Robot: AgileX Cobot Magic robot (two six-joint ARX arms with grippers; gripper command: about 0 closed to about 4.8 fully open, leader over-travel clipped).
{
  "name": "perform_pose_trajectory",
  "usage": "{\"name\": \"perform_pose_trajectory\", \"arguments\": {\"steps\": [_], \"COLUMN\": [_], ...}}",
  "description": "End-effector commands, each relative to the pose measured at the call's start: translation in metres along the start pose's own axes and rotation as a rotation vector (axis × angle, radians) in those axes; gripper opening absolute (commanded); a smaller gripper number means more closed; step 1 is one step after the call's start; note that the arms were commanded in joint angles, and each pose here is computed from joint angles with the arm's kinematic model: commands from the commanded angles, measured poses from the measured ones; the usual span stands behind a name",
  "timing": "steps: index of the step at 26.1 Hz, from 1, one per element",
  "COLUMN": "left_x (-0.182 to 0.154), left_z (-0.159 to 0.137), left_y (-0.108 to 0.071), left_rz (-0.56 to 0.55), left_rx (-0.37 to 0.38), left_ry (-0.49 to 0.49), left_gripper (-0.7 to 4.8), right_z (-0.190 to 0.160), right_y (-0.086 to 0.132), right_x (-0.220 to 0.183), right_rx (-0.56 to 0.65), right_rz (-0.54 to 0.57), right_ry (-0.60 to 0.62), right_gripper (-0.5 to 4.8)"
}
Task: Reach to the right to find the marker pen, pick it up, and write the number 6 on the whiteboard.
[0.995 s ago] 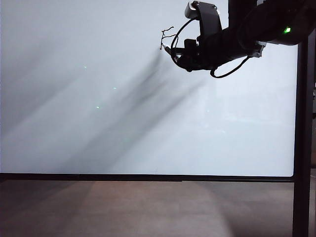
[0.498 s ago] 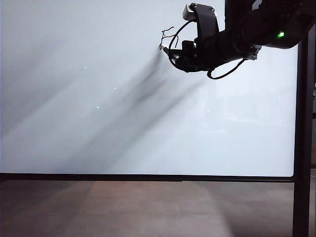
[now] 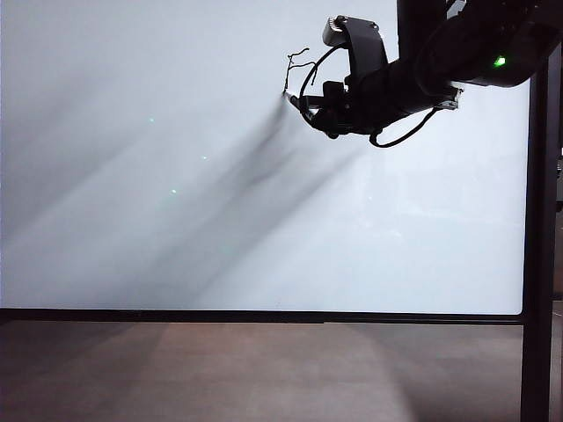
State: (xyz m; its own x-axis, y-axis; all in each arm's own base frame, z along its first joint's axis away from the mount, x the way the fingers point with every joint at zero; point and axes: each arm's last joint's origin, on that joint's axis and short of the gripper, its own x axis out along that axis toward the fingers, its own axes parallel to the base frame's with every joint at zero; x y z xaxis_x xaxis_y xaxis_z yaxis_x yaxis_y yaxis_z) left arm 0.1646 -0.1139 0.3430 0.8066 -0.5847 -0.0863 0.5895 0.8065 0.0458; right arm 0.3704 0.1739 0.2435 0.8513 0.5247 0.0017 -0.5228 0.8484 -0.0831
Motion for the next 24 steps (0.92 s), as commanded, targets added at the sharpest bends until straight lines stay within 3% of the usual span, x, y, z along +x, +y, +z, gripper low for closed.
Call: {"name": "perform_pose_trajectory", "arguments": {"steps": [1,24], "left_x": [-0.0010,-0.0010], "left_z": [0.0030,0.0030], "left_y": [-0.0003,-0.0003], "left_rz": [-0.005,-0.005], "left_rx": [-0.004,-0.004], "left_ry": [-0.019,-0.019], "left_gripper": [-0.06,-0.06], "right_z": [0.0065,0.0115], "right_y": [-0.0006,-0.0056], "right_x": [-0.0003,-0.0054], "right_rx": [0.002,0.009], "right_rz": [-0.020,-0.197], "right_ry": [-0.027,0.024], "right_gripper": [0.31,0.31]}}
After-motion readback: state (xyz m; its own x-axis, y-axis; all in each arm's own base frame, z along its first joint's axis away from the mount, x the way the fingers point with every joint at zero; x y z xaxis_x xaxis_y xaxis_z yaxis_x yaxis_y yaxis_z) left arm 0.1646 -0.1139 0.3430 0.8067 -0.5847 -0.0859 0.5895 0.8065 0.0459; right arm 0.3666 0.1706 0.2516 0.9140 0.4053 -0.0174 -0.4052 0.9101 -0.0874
